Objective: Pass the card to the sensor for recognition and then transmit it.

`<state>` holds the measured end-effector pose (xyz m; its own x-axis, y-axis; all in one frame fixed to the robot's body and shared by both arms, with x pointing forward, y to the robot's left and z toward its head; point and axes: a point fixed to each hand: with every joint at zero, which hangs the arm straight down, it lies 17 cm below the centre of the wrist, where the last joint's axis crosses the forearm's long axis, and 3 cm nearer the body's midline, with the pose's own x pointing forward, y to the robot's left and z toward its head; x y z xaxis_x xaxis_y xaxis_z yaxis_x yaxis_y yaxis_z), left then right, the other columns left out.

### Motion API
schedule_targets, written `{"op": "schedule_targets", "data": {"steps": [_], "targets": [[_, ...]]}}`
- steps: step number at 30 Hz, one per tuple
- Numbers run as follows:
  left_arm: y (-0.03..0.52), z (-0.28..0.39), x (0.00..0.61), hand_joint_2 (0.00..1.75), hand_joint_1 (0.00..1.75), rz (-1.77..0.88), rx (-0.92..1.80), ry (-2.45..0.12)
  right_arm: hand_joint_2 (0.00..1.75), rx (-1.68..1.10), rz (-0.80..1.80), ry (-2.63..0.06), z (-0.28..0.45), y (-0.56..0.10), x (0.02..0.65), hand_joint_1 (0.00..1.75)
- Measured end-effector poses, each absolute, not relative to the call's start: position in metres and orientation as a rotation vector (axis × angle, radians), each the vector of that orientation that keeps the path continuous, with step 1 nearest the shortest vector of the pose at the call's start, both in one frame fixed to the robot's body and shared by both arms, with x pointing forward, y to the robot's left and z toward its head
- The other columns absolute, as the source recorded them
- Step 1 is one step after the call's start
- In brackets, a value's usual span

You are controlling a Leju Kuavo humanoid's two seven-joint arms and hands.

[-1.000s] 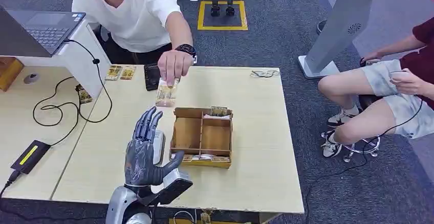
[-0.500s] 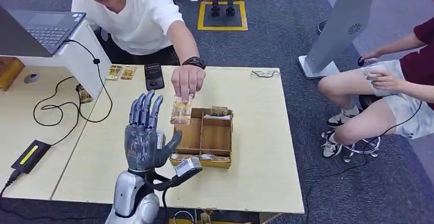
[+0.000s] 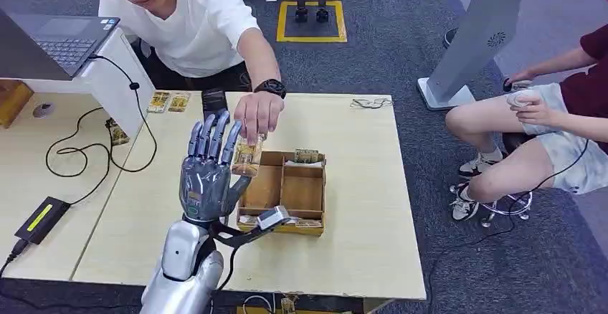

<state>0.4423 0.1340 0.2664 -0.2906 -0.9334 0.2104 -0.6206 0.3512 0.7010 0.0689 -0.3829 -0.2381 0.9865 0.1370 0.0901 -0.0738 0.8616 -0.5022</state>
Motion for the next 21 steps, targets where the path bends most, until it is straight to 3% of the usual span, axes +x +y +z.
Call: {"op": "schedule_targets", "data": {"steps": [5, 6, 21], "targets": [[0.146, 0.27, 0.448, 1.75, 0.05, -0.63, 1.374, -1.978, 1.75, -0.52, 0.116, -0.129, -0.238, -0.383, 0.071, 0.0], [0.146, 0.27, 0.448, 1.75, 1.75, -0.628, 1.375, -1.977, 1.75, -0.519, 0.115, -0.13, -0.239, -0.382, 0.071, 0.0], [0.138, 0.297, 0.435, 1.75, 1.75, -0.636, 1.366, -2.124, 1.75, -0.526, 0.133, -0.142, -0.238, -0.384, 0.074, 0.0]]}}
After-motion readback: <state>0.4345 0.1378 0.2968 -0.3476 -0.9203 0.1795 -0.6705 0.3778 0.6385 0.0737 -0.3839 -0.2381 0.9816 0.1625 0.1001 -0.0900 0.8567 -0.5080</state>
